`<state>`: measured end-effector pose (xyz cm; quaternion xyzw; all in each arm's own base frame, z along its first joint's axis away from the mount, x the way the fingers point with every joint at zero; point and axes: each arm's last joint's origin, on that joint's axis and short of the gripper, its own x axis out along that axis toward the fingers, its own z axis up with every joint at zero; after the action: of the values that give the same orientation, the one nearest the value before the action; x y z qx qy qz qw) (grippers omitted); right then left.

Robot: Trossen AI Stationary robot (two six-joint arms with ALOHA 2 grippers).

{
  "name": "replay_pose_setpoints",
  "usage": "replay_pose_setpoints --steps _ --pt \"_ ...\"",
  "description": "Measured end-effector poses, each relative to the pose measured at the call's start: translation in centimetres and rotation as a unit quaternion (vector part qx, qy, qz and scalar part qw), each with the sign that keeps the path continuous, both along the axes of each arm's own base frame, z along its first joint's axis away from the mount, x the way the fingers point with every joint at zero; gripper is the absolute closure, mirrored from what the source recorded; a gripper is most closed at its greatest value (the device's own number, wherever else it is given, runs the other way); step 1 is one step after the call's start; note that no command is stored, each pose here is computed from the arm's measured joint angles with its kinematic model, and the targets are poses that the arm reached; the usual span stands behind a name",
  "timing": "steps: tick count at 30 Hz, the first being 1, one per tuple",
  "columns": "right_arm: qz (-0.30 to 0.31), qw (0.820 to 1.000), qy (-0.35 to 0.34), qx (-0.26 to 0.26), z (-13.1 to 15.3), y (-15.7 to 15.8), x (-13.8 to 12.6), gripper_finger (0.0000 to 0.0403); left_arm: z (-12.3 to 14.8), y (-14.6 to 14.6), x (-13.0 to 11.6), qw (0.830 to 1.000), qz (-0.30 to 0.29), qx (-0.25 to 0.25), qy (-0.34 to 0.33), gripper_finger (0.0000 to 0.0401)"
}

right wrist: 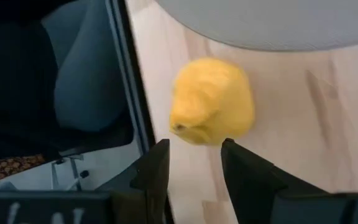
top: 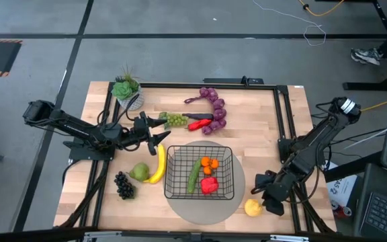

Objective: Build produce basket
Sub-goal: Put the yellow pear into the wire basket

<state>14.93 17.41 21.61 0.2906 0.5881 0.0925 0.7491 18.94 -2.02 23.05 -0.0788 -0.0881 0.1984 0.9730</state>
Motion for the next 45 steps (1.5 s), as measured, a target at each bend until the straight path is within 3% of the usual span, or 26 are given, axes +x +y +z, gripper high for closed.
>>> replay_pose_setpoints --steps 26,45 --pt "-0.011 1.000 -0.007 -0.007 -0.90 0.74 0.75 0.0259 0.00 0.00 0.00 1.000 0.000 -0.002 -0.001 0.0154" --pt "-0.002 1.000 -0.018 -0.011 -0.85 0.77 0.81 0.0390 0.01 0.00 0.00 1.000 0.000 -0.002 -0.001 0.0154"
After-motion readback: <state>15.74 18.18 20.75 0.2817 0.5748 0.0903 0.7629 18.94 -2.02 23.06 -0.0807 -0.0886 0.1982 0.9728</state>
